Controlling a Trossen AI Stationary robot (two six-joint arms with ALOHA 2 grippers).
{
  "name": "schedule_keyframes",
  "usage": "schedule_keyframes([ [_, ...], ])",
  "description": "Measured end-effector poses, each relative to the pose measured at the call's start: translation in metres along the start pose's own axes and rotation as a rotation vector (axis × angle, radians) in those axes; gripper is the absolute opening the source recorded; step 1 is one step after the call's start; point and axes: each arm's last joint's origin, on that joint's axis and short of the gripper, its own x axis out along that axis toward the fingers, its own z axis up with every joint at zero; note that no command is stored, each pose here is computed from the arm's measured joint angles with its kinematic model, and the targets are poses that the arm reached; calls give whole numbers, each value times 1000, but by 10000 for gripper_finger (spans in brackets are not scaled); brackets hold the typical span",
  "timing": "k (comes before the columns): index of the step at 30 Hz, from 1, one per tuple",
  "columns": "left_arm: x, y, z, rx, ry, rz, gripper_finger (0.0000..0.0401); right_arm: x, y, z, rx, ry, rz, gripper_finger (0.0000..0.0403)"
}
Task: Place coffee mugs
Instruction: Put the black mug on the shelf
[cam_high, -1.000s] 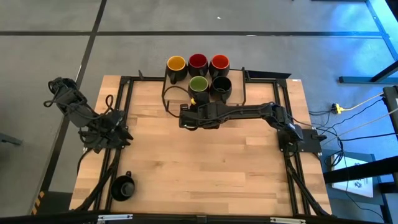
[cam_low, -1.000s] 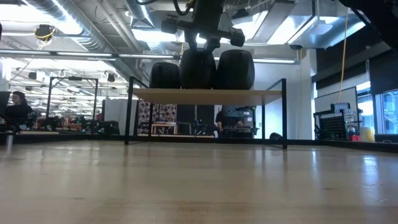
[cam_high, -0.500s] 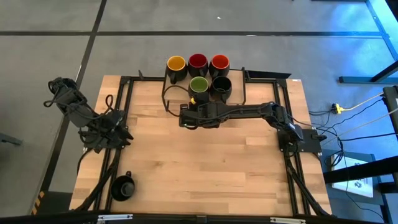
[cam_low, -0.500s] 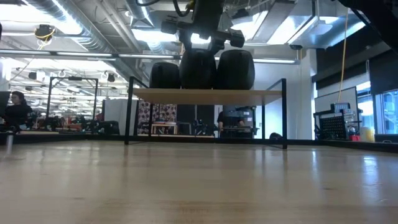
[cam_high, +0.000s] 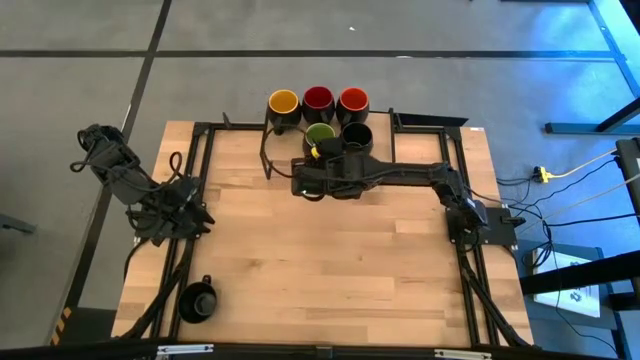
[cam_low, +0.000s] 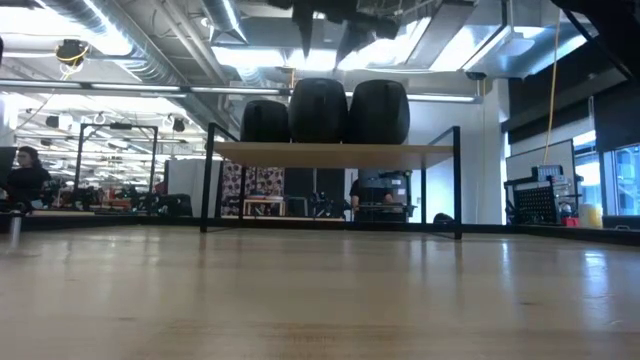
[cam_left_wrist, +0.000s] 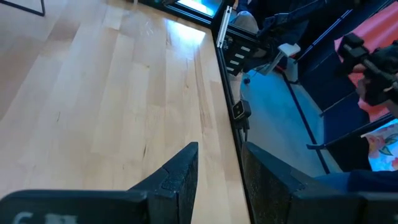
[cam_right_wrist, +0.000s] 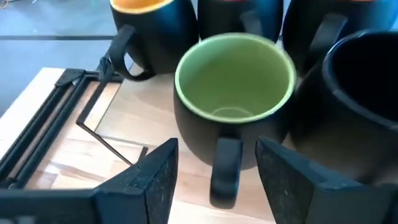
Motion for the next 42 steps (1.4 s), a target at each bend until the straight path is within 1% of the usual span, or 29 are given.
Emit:
schedule_keyframes([
  [2,0,0,0,0,0,0,119,-6,0,2,-2,-1,8,202],
  [4,0,0,0,-1,-1,0,119,-14,0,2,-4,11,39,202],
  [8,0,0,0,-3,-4,-2,119,-41,10,-11,-43,48,162,202],
  [13,0,0,1,-3,-14,6,119,-80,32,-45,-143,91,397,202],
  [18,2,-1,1,-1,-9,16,119,-112,45,-94,-274,152,594,202],
  [21,11,-5,0,3,25,28,119,-125,48,-124,-285,196,682,202],
  [23,19,-8,-1,13,69,27,119,-131,45,-144,-294,219,698,202],
  [27,39,-17,-6,20,174,29,119,-140,40,-180,-254,258,744,202],
  [31,65,-29,-21,23,321,31,119,-155,32,-209,-197,308,794,202],
  [33,75,-36,-31,19,394,44,119,-165,25,-223,-205,332,803,202],
  [36,86,-49,-46,-7,470,61,119,-179,17,-237,-188,366,826,202],
  [38,91,-58,-56,-29,516,73,119,-187,11,-245,-208,369,830,202],
  [42,97,-76,-81,-61,613,102,119,-197,6,-251,-218,361,844,202],
])
